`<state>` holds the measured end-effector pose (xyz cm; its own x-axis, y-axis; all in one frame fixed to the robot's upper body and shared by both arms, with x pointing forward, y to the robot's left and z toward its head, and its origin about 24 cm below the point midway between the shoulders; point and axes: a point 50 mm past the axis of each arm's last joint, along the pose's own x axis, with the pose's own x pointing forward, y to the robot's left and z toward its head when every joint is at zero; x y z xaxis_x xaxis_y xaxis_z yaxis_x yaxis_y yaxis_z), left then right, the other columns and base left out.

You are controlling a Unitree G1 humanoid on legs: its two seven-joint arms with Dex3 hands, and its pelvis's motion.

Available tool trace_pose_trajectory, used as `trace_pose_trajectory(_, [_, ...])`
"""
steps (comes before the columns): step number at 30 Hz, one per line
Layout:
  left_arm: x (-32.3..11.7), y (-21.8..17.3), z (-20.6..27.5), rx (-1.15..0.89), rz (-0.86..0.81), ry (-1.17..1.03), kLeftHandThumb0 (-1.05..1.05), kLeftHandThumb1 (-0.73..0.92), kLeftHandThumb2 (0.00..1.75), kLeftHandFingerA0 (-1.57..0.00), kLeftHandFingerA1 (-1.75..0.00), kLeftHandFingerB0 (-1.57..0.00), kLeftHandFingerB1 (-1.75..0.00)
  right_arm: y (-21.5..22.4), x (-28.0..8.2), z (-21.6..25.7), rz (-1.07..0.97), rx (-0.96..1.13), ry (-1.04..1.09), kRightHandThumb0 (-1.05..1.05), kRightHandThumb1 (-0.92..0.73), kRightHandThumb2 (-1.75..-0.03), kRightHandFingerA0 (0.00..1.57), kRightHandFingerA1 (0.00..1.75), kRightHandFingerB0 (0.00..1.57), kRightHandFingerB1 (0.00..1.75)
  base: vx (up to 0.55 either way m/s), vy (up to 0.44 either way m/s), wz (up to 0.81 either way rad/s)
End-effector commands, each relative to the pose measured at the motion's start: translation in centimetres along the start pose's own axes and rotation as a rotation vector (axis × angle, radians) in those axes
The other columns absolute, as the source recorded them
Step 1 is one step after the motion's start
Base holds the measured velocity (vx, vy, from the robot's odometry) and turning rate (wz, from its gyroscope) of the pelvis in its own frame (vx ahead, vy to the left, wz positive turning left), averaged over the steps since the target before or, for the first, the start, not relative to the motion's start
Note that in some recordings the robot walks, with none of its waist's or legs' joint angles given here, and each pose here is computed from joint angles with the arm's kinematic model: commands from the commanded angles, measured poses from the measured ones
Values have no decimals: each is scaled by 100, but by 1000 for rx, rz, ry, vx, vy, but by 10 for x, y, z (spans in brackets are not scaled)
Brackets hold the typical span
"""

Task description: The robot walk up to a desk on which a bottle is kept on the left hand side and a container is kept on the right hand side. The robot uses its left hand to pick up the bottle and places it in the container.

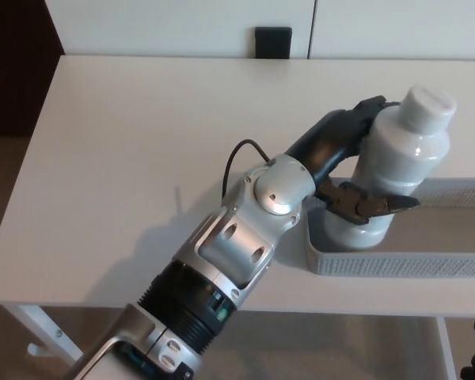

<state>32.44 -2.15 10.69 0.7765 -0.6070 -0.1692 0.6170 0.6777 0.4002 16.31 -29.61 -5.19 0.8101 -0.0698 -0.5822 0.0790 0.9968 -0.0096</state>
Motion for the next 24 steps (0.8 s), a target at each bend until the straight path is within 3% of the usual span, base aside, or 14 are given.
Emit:
trace_pose_trajectory(1, [-3,10,10,13,-41,-51,-97,64,60,0,0,0,-1,-6,0,5,-14,-21,5,-43,-49,-54,65,59,51,49,0,0,0])
trace_pose_trajectory(2, [-4,11,11,15,-44,-59,-101,55,68,0,0,0,-1,-6,0,5,-12,-26,3,-46,-49,-54,66,59,52,48,0,0,0])
trace_pose_trajectory(8, [-9,22,20,61,-49,-122,-101,62,60,0,0,0,0,-7,0,5,-14,-26,8,-44,-49,-54,65,59,52,48,0,0,0])
trace_pose_trajectory(15, [-38,47,77,85,-26,-358,-94,62,60,0,0,0,-1,-7,2,8,-8,-29,1,-43,-48,-53,68,61,51,49,0,0,0])
trace_pose_trajectory(16, [-45,50,91,80,-26,-409,-100,49,78,0,0,0,-1,-7,3,9,-6,-32,0,-45,-45,-53,67,61,51,49,0,0,0])
trace_pose_trajectory(17, [-46,51,93,78,-27,-415,-100,49,78,0,0,0,-1,-7,3,9,-6,-32,0,-45,-45,-53,67,61,51,49,0,0,0])
trace_pose_trajectory(18, [-52,53,102,65,-28,-439,-93,58,60,0,0,0,-1,-7,3,9,-6,-29,0,-44,-46,-54,67,61,52,49,0,0,0])
trace_pose_trajectory(21, [-82,66,142,82,-2,-580,-92,58,59,0,0,0,0,-5,4,12,-8,-25,-7,-42,-49,-54,68,61,53,51,0,0,0])
trace_pose_trajectory(23, [-82,66,142,82,-2,-580,-92,58,59,0,0,0,0,-5,4,12,-8,-25,-7,-42,-49,-54,68,61,53,51,0,0,0])
trace_pose_trajectory(24, [-102,74,162,83,15,-677,-87,57,58,0,0,0,0,-4,5,14,-11,-36,-13,-39,-32,-82,65,72,43,61,0,0,0])
